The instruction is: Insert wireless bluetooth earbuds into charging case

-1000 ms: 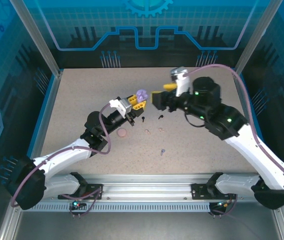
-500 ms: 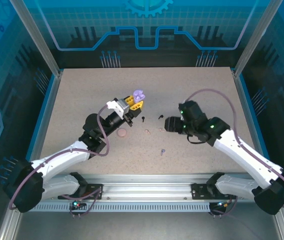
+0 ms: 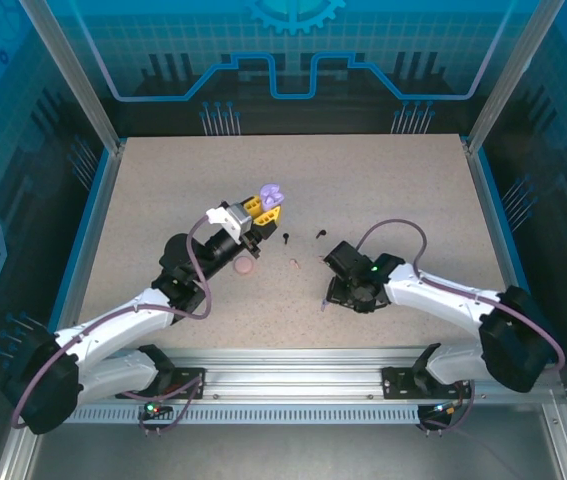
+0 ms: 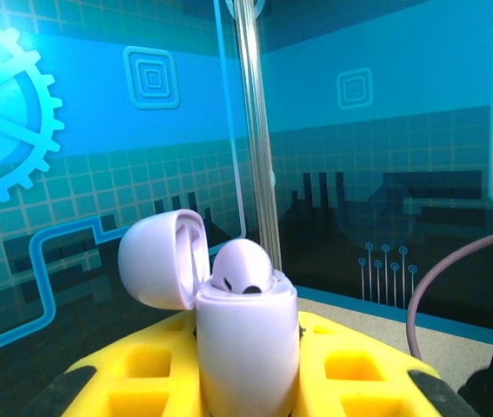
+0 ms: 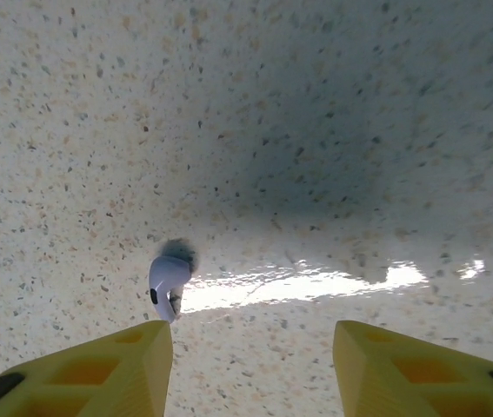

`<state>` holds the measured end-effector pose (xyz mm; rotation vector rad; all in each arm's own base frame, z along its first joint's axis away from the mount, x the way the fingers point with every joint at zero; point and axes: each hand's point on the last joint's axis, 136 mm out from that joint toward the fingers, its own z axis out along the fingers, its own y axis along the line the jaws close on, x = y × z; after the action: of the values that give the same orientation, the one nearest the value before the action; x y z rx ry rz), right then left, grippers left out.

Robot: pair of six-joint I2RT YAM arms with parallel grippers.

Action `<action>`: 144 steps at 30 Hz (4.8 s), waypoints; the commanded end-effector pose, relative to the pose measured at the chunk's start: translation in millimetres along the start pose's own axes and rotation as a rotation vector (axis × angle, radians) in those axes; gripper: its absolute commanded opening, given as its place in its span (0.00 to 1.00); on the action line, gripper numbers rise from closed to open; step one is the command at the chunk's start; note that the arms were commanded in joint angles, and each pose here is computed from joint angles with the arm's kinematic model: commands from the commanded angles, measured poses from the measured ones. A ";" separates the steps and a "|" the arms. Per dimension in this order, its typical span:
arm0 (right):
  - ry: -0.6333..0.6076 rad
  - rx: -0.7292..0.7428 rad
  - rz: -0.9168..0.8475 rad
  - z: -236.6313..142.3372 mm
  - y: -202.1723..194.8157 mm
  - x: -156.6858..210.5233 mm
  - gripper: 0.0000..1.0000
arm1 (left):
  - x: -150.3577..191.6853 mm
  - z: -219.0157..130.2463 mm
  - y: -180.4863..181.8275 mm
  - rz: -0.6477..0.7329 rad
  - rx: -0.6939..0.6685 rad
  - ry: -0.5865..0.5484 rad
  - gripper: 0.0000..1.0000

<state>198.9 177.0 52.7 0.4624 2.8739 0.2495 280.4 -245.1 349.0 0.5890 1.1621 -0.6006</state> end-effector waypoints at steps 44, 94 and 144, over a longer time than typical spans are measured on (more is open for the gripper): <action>0.065 0.208 0.051 52.7 24.4 9.8 0.27 | -14.5 -8.3 1.2 -0.028 -0.019 -0.073 0.00; -0.744 -0.723 -0.499 -337.1 167.9 -116.5 0.17 | -31.5 -0.1 -13.7 -0.056 0.084 -0.080 0.00; -0.578 -0.831 -0.582 -284.0 216.1 -84.7 0.14 | -38.8 9.2 -11.7 -0.062 0.082 -0.103 0.00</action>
<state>283.3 310.2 393.6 -0.3477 1.9476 0.9118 274.1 -254.5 357.0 0.5998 1.1636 -0.7105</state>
